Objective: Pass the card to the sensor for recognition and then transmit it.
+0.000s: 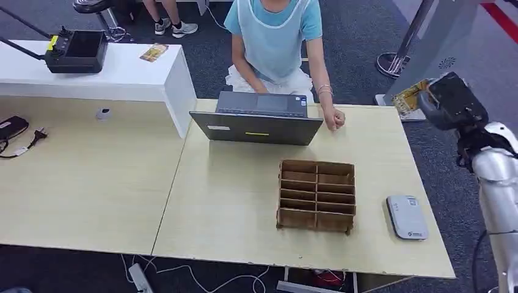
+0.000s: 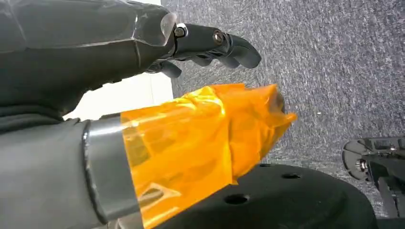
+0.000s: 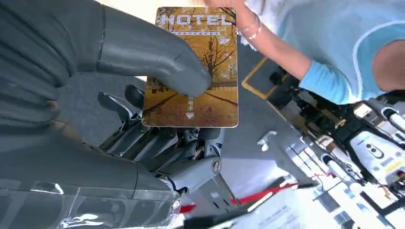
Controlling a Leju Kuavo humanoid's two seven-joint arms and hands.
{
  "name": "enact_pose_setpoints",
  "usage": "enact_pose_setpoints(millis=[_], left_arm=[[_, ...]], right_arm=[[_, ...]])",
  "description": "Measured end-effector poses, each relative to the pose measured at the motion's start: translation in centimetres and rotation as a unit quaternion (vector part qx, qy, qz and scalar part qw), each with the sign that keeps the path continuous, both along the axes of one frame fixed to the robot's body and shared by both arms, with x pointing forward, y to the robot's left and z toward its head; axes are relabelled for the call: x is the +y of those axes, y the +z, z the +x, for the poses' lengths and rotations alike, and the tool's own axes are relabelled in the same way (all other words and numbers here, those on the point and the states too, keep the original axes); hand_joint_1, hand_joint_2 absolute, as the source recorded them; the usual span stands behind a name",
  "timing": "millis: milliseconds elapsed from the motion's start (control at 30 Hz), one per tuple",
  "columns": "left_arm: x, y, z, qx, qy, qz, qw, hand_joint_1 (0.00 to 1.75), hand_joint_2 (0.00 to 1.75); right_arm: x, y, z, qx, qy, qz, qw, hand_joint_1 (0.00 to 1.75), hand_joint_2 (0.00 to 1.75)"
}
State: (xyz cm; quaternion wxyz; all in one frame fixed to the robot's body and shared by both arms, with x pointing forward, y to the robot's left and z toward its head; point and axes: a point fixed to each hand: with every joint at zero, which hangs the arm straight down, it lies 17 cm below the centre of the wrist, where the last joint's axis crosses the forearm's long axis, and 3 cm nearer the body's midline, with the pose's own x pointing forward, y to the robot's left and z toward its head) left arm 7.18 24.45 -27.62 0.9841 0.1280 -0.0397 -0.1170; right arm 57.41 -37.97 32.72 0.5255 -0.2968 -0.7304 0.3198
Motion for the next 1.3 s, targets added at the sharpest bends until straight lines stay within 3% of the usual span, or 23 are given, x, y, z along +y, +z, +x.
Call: enact_pose_setpoints(millis=[300,833,967,1300], left_arm=[[-0.2,0.0,0.1,0.000,-0.007,-0.003,1.000,0.00,0.00],[-0.3,0.0,0.4,-0.002,-0.026,-0.003,1.000,0.00,0.00],[-0.3,0.0,0.5,-0.003,-0.030,-0.003,1.000,0.00,0.00],[-0.5,0.1,0.6,-0.003,-0.038,-0.005,0.999,0.00,0.00]], right_arm=[[2.7,5.0,3.0,-0.058,-0.036,-0.099,0.993,1.75,1.75],[7.2,10.4,6.3,-0.095,-0.064,-0.133,0.985,1.75,1.75],[8.5,11.0,6.8,-0.094,-0.064,-0.138,0.984,1.75,1.75],[11.9,11.6,7.8,-0.110,-0.066,-0.240,0.962,1.75,1.75]])
